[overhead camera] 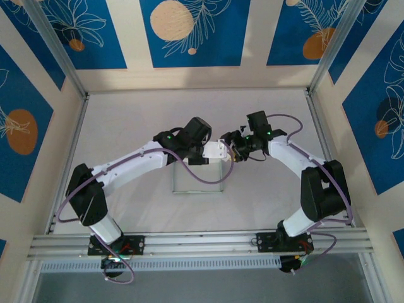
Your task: Fold the paper box
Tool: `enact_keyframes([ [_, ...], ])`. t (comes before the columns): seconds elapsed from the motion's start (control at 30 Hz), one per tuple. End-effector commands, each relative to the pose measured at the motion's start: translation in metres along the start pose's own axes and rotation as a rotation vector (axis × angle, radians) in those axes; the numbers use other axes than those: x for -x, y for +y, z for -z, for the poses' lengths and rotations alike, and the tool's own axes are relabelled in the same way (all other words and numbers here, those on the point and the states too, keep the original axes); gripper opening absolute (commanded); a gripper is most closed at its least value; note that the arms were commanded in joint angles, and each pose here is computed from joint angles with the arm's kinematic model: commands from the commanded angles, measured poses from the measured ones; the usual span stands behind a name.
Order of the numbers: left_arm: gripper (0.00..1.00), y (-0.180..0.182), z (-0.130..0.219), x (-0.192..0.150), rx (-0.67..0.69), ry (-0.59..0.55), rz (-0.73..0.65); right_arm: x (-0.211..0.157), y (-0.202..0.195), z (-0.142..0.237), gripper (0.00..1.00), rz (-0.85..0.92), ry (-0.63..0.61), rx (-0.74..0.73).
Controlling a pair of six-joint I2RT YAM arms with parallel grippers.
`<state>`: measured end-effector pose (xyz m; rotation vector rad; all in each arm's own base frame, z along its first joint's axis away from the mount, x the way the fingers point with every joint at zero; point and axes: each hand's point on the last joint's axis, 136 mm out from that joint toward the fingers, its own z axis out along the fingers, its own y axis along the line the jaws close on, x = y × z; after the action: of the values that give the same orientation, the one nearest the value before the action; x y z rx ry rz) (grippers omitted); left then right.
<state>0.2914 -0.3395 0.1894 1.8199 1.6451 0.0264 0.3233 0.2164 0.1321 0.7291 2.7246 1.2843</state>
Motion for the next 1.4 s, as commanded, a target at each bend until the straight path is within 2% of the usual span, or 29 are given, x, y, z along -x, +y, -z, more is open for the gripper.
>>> enact_keyframes([
  [0.0, 0.0, 0.007, 0.005, 0.013, 0.017, -0.063, 0.054, -0.017, 0.007, 0.0, 0.58, -0.043, 0.034, 0.026],
  [0.37, 0.0, -0.001, 0.006, 0.024, -0.007, -0.149, 0.149, -0.044, 0.018, -0.024, 0.54, -0.193, 0.044, -0.02],
  [0.47, 0.0, -0.002, 0.007, 0.026, -0.004, -0.177, 0.165, -0.047, 0.026, -0.03, 0.54, -0.17, 0.048, -0.022],
  [0.53, 0.0, -0.003, 0.007, 0.022, 0.006, -0.166, 0.156, -0.037, 0.024, -0.022, 0.54, -0.118, -0.016, -0.051],
  [0.7, 0.0, -0.005, 0.012, 0.005, 0.002, -0.101, 0.124, 0.013, 0.0, 0.035, 0.6, 0.122, -0.242, -0.103],
  [0.8, 0.0, -0.004, 0.02, 0.002, -0.027, -0.106, 0.141, 0.038, -0.011, 0.074, 0.67, 0.261, -0.36, -0.083],
  [0.9, 0.0, -0.002, 0.026, 0.002, -0.058, -0.12, 0.171, 0.046, -0.014, 0.099, 0.66, 0.41, -0.479, -0.066],
  [1.0, 0.0, -0.001, 0.027, 0.0, -0.081, -0.122, 0.178, 0.023, 0.004, 0.102, 0.66, 0.756, -0.542, 0.021],
  [1.07, 0.0, -0.001, 0.028, 0.0, -0.105, -0.127, 0.188, 0.003, 0.009, 0.101, 0.61, 0.961, -0.584, 0.053],
  [1.17, 0.0, 0.003, 0.03, -0.002, -0.144, -0.132, 0.219, -0.022, 0.007, 0.092, 0.54, 1.243, -0.542, 0.059],
  [1.23, 0.0, 0.004, 0.034, -0.002, -0.176, -0.147, 0.233, -0.026, -0.001, 0.087, 0.55, 1.38, -0.533, 0.025],
  [1.37, 0.0, 0.009, 0.038, 0.0, -0.185, -0.179, 0.249, -0.034, 0.013, 0.084, 0.64, 1.56, -0.546, 0.073],
])
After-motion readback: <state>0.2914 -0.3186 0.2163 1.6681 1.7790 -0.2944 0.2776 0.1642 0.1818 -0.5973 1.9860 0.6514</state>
